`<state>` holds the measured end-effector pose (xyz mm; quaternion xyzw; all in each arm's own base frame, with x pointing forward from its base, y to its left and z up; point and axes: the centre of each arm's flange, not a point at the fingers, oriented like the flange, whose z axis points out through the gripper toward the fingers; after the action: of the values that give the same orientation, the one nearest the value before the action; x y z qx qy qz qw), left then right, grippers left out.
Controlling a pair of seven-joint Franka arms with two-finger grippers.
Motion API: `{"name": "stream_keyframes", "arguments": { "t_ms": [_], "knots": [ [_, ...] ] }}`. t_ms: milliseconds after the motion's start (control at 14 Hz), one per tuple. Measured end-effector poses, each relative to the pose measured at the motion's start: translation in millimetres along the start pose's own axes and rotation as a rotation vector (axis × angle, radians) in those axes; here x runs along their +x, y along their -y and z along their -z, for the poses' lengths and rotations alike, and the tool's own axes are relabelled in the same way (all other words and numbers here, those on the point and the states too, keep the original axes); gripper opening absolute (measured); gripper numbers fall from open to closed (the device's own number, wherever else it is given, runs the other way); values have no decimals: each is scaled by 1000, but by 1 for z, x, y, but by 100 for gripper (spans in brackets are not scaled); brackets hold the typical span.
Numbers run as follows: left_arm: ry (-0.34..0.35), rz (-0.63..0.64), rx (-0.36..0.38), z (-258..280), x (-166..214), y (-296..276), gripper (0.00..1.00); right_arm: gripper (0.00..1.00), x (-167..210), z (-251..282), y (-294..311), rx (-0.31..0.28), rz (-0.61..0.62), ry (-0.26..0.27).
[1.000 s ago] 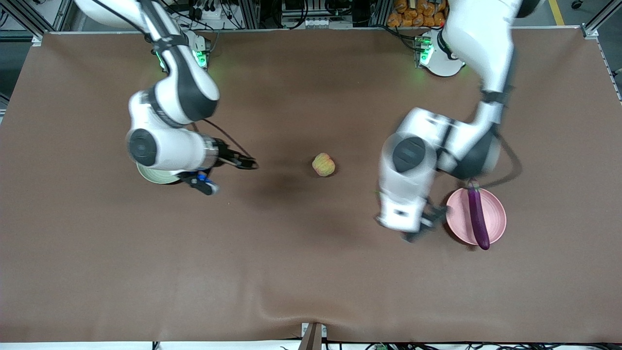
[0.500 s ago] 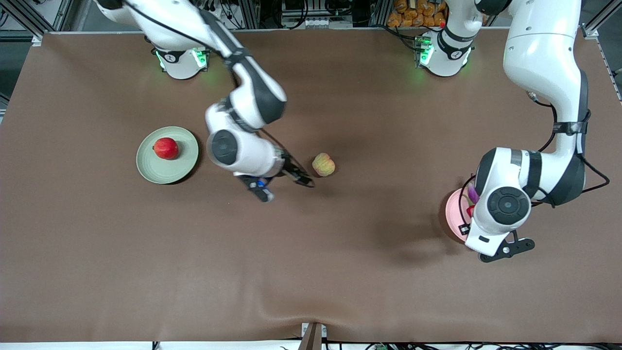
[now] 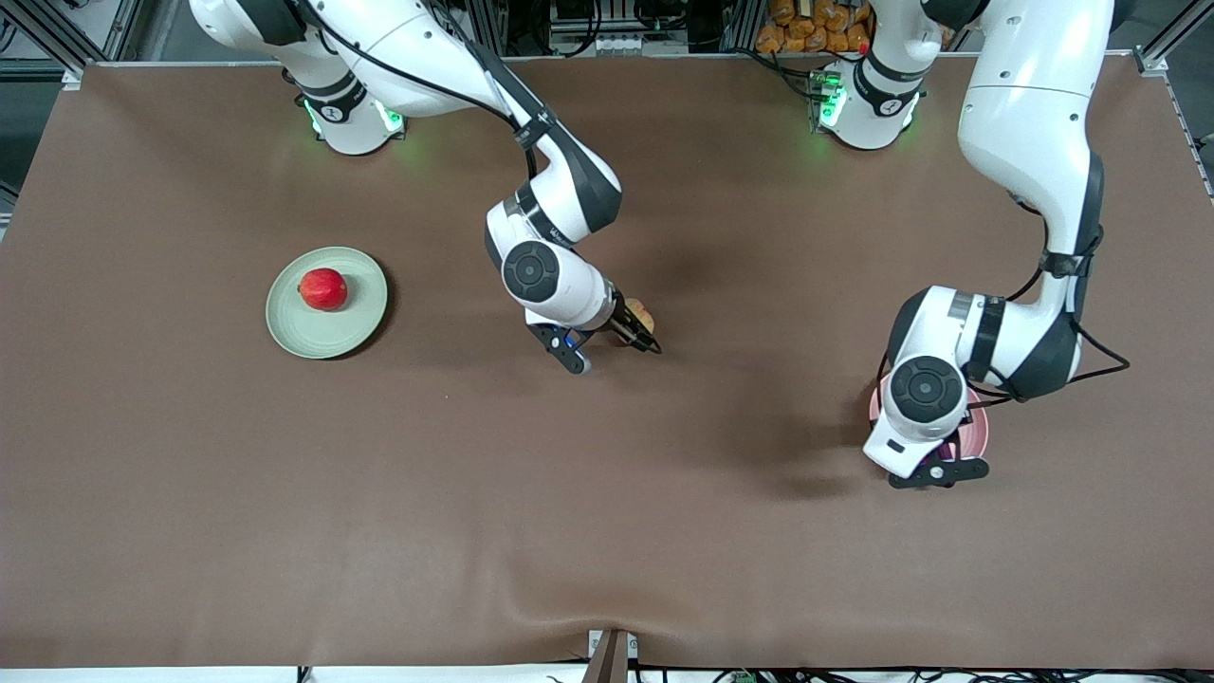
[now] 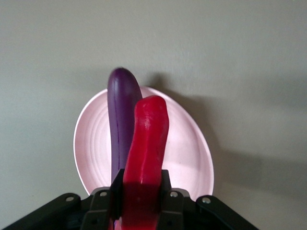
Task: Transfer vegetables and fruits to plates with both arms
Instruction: 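Grasp the yellow apple with the right gripper while the left gripper lowers the pepper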
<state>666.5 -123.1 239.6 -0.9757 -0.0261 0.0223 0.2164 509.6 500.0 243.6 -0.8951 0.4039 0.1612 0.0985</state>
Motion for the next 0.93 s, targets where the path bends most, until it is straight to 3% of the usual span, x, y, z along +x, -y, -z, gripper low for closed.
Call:
{"name": "stream_keyframes", "arguments": {
  "t_ms": [143,357,500,643,786,929],
  "knots": [
    [-2,-55,35,-9,-8,-7,32,100,-2,-9,-2,-11,-32,-1],
    [-10,-92,55,-15,-14,-15,32,100,-2,-32,0,25,-44,-24],
    [-20,-95,50,-15,-13,-16,32,81,-10,-50,-1,34,-40,-35],
    [-30,-98,42,-17,-13,-18,32,79,-13,-50,-1,34,-35,-39],
    [-35,-100,37,-20,-12,-19,32,78,-6,-46,-2,-16,-40,-37],
    [-38,-98,34,-21,-11,-18,47,78,18,-20,-4,-131,-38,-26]
  ]
}}
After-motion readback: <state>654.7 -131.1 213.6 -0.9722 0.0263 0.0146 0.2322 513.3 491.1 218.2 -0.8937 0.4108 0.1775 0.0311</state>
